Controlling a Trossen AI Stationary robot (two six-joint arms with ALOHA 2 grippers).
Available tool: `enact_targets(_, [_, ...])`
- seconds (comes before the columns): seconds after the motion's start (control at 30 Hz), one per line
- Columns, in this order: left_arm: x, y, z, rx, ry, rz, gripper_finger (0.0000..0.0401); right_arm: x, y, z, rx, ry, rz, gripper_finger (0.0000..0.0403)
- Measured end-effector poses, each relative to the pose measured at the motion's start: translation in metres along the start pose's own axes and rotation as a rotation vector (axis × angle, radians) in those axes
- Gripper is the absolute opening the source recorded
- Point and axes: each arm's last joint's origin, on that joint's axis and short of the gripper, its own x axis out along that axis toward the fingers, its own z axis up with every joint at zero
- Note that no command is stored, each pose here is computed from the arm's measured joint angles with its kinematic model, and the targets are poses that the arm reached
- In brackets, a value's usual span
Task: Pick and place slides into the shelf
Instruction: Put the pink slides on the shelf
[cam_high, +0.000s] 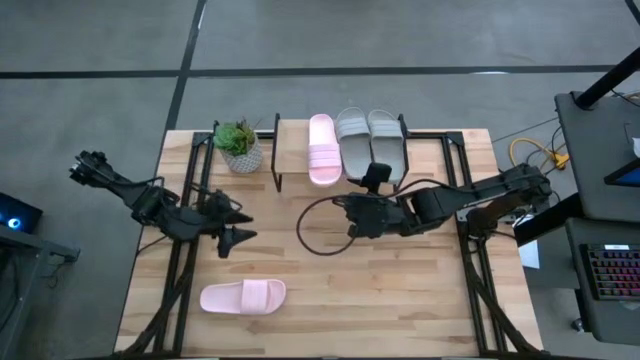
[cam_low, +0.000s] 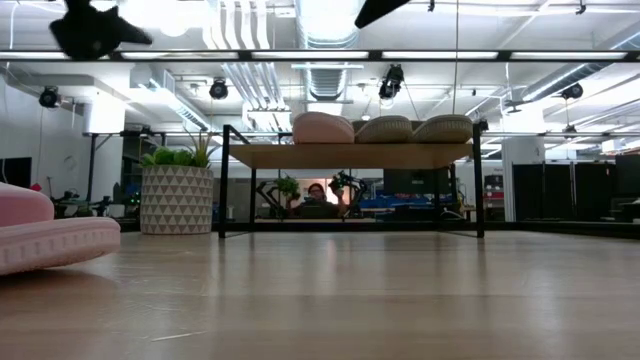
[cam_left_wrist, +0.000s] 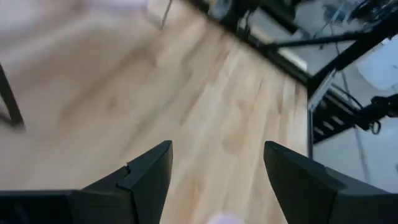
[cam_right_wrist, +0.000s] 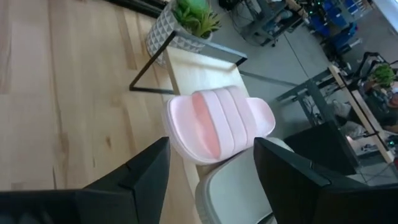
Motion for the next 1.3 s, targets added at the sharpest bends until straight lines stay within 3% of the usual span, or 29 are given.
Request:
enact_targets(0.17, [0.009,0.004,-0.015,-0.181,0.199,0.07,0.0238,0.003,0.004,-0.006,-0.02,0.017,0.001,0.0221])
enact_targets(0.3, [0.019,0.006,-0.029,-0.283,0.335,0.189,0.0238,0.005,0.006,-0.008,-0.025,0.021,0.001,0.0221])
enact_targets(0.67, [0.043,-0.007,-0.062,-0.415,0.574,0.329,0.0238,0.005,0.006,-0.008,-0.025,0.021,0.001,0.0221])
enact_targets(0.93, [0.045,-0.02,-0.084,-0.506,0.597,0.391,0.0238,0.005,0.006,-0.008,-0.045,0.022,0.001,0.0221])
enact_targets(1.3, [0.066,-0.044,-0.115,-0.57,0.608,0.343,0.0238,0.005,0.006,-0.009,-0.076,0.023,0.001,0.0221])
